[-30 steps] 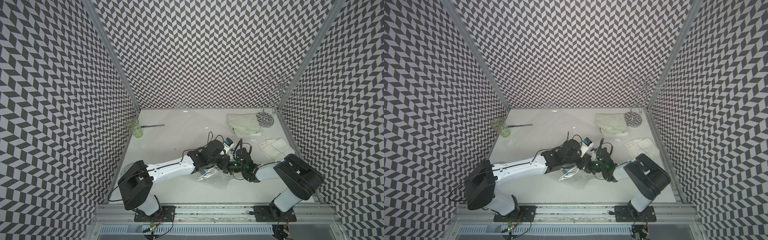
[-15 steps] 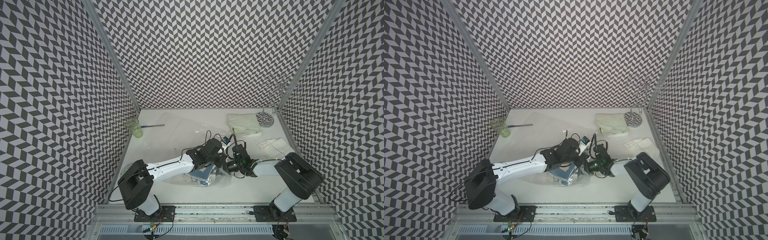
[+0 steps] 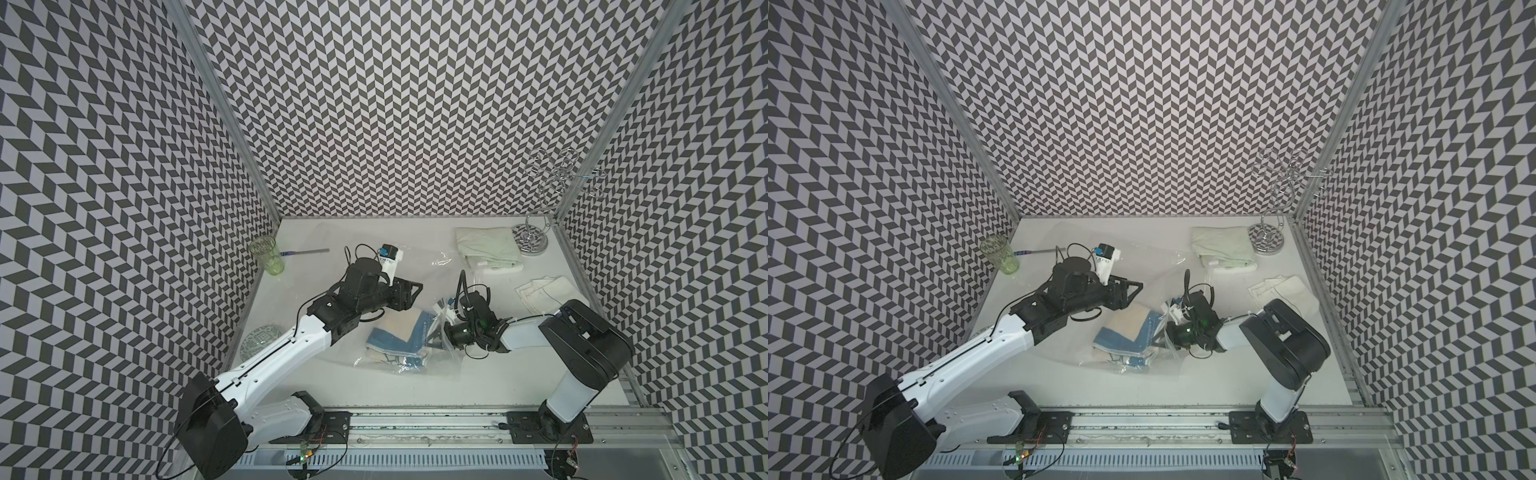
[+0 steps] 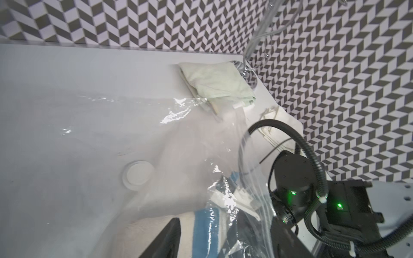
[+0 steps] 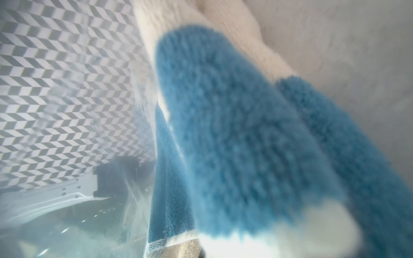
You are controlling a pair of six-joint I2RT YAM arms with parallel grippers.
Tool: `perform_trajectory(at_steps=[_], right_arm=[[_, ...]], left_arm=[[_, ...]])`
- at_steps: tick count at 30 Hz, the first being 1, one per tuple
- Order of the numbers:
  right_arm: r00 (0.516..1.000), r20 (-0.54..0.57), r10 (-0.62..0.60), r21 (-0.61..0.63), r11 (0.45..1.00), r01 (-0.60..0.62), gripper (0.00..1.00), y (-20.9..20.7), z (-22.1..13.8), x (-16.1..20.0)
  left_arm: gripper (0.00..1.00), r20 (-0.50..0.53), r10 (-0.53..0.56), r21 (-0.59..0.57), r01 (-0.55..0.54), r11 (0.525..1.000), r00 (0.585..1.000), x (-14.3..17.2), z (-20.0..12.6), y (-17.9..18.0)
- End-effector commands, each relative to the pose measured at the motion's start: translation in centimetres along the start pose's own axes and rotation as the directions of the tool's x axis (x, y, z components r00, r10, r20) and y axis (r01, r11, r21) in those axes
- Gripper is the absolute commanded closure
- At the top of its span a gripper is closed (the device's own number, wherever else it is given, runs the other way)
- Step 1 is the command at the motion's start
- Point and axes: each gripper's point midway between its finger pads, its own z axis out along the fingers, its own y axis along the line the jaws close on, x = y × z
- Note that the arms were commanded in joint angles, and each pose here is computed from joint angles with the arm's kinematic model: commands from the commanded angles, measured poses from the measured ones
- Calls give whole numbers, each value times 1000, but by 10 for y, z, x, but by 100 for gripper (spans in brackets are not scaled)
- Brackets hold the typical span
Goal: Place the folded towel into the vacuum bag
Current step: Place the towel in the vacuum bag.
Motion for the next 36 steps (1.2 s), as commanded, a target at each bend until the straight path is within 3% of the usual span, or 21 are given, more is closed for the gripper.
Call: perform_trajectory(at_steps=[1,7,10,14,18,24,36], right_arm=[[998,48,-45,2,999,45,100,6,-1,-15],[997,56,-46,-10,999,46,100,10,-4,-13],[997,56,-48,-17,999,49,100,12,-5,-12],[997,62,-54,-17,998,55,100,16,-8,-14],[996,68,-59,-14,998,60,100,20,-11,-15],[996,75,-52,3,999,52,100,18,-14,-14],[996,82,21,3,1000,-21,100,13,-13,5]], left_arm=[[34,-38,-10,48,12,999,999,8,1,-4],[35,-68,-40,-47,37,998,997,20,7,28],[35,-37,-152,-175,143,974,988,26,3,74],[36,28,-329,-329,319,889,944,41,-6,138],[37,88,-421,-447,413,793,903,55,-7,186],[37,141,-497,-517,492,700,856,71,10,233],[40,98,-622,-535,568,626,777,124,57,274]])
